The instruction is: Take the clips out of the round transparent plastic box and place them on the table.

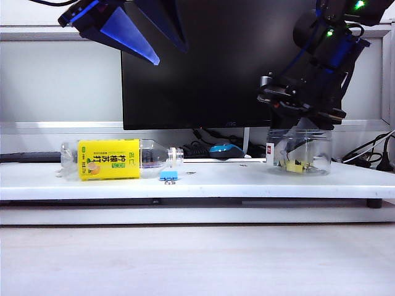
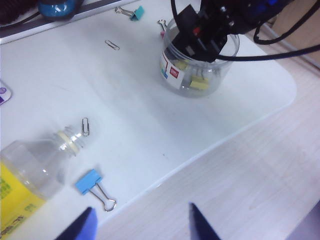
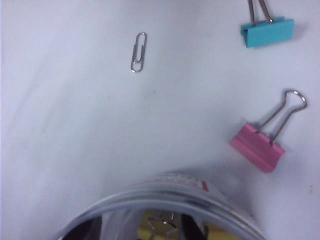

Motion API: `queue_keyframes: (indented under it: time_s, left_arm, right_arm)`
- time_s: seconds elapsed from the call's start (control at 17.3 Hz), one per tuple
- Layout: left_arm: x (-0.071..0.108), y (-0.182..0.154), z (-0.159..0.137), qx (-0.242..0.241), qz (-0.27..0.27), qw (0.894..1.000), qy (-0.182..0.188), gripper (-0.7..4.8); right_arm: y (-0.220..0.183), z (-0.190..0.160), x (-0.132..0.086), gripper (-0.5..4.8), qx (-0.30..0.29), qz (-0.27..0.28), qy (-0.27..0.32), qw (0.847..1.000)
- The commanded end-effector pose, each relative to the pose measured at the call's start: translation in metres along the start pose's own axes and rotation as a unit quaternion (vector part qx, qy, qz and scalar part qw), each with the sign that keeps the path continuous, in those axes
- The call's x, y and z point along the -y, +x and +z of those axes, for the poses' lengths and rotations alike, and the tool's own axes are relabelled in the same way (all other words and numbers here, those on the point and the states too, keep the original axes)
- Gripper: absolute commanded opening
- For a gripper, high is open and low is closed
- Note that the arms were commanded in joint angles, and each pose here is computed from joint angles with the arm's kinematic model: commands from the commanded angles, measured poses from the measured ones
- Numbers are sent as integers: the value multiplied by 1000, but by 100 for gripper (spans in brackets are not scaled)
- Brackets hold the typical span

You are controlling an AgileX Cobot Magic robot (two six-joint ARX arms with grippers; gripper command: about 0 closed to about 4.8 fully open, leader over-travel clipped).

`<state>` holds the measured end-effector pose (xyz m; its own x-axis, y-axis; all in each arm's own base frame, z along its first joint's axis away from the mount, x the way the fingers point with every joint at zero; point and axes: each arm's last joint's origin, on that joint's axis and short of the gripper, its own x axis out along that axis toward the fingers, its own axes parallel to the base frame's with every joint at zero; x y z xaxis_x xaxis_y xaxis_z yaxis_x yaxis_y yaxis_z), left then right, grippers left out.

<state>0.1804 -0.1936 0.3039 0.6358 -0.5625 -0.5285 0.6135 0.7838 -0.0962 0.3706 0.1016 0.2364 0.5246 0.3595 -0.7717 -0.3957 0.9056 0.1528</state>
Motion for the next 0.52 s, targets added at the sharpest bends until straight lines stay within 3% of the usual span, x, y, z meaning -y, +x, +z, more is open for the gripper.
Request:
queue_keyframes:
  time_s: [0.06, 0.17, 0.4, 0.52]
  left_arm:
    - [1, -1, 2, 9, -3, 1000, 1, 247]
    - [1, -1, 3, 12, -7, 1000, 2, 247]
    - [7, -2, 8, 29, -100, 994, 14, 246]
    - [8, -2, 9, 33, -111, 993, 15, 246]
  right_arm:
    - [5, -5, 1, 203, -23, -8, 4, 1000]
    - [2, -4, 0, 203, -31, -9, -1, 999]
    - [-17, 18, -4, 203, -26, -21, -12, 999]
    - [-25, 26, -4, 203, -23, -33, -15, 999]
